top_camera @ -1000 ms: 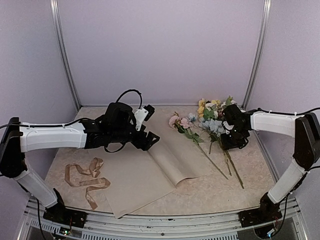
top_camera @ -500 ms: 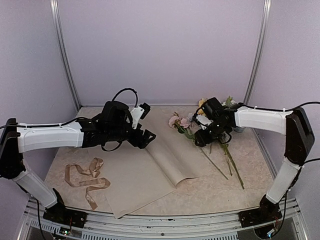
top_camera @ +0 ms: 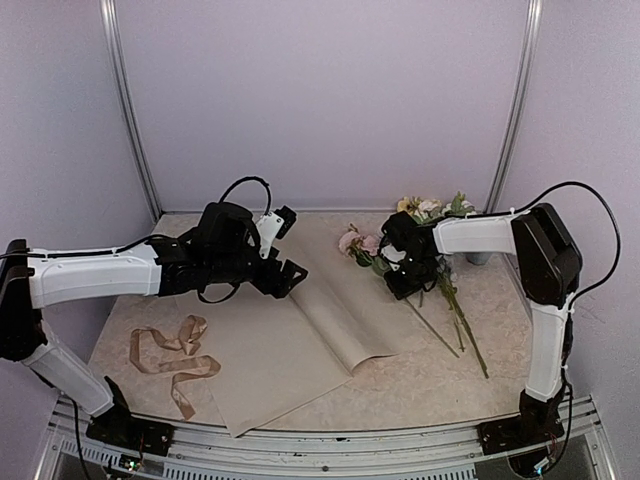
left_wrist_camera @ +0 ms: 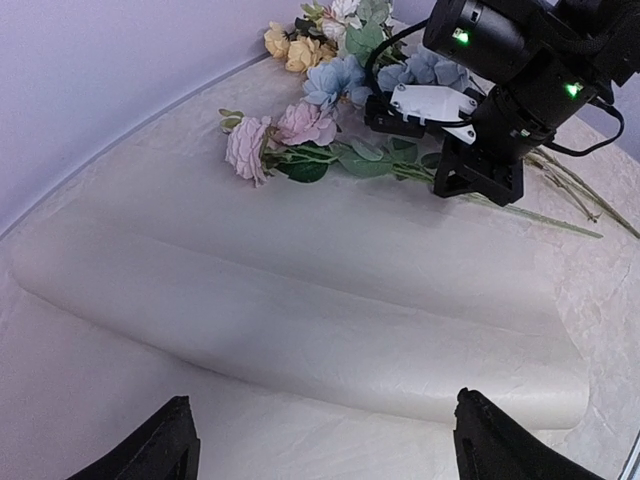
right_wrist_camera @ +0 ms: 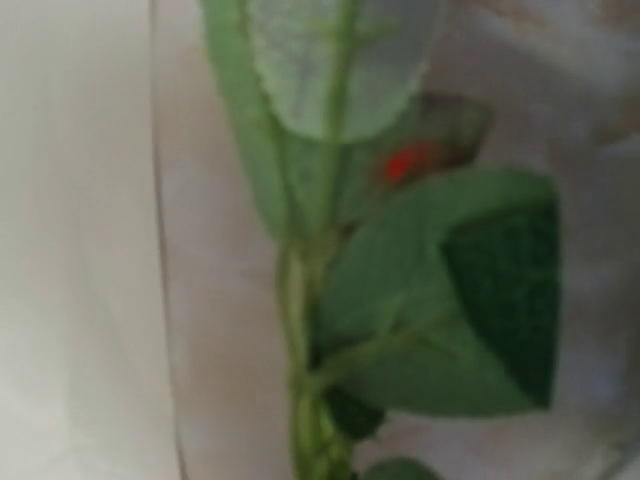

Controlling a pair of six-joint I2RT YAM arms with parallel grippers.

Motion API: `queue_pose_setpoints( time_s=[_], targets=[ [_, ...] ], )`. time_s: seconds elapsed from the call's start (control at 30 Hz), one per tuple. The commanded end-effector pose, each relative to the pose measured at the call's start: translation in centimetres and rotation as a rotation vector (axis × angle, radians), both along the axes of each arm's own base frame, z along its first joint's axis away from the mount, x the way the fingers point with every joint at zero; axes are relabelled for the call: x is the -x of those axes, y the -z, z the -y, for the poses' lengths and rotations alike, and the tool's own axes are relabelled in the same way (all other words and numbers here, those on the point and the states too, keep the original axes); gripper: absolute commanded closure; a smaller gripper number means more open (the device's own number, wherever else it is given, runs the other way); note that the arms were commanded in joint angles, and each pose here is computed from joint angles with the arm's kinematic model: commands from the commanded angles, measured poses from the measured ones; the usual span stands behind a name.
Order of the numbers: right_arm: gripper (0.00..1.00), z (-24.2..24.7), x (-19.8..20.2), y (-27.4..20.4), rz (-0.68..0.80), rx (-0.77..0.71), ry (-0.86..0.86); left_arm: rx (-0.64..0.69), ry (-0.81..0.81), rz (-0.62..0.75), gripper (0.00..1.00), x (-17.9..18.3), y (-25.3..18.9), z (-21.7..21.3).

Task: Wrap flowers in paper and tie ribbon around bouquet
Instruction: Pick up the fake flower from the center of the board, then pass from the right arm to the left

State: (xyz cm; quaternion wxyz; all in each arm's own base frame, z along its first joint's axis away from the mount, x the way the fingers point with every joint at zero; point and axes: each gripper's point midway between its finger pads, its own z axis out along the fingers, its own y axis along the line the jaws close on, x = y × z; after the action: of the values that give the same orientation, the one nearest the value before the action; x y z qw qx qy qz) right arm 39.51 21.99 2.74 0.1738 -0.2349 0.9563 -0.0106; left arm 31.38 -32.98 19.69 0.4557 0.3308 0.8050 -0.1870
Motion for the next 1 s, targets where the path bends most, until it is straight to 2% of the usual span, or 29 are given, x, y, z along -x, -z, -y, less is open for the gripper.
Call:
queue_pose_setpoints(
  time_s=[0.0,0.13,0.27,0.37,0.5,0.57,0.63,0.73,0.87,0.97],
  targets=[
    [1.00,0.9,-0.3,-2.7,0.054,0.025,0.010,0.018,-0.004,0.005,0.14,0.1,-0.8,-0.3],
    [1.00,1.5,-0.8,-6.9,0.147,0.038,0.026,0.016,-0.007,0.011,0.14,-0.1,-0.9,-0.3],
    [1.00,-0.3,-1.0,-14.6,0.328,-0.052,0.004,0.030,-0.008,0.015,0.14,0.0,-1.5,-0.3],
    [1.00,-4.9,0.8,-21.4,0.454,-0.336,-0.106,0.066,0.003,0.010,0.14,0.4,-2.3,-0.1],
    [1.00,-9.1,5.9,-30.9,0.583,-0.933,-0.207,0.174,0.133,0.010,0.10,2.9,-4.9,2.4],
    [1.00,-10.7,8.4,-33.1,0.603,-1.148,-0.235,0.270,0.246,0.005,0.06,4.9,-6.8,4.1],
    [1.00,-12.4,10.3,-34.6,0.610,-1.280,-0.271,0.403,0.337,0.014,0.01,6.3,-9.4,5.2],
    [1.00,-15.3,12.1,-36.1,0.594,-1.364,-0.336,0.491,0.427,0.023,0.01,7.9,-11.4,6.3],
    [1.00,-18.3,13.2,-36.6,0.586,-1.369,-0.402,0.504,0.482,0.056,0.01,8.7,-12.5,7.3],
    [1.00,-19.5,14.1,-36.8,0.563,-1.397,-0.451,0.455,0.400,0.055,0.02,6.9,-11.3,7.4]
  ],
)
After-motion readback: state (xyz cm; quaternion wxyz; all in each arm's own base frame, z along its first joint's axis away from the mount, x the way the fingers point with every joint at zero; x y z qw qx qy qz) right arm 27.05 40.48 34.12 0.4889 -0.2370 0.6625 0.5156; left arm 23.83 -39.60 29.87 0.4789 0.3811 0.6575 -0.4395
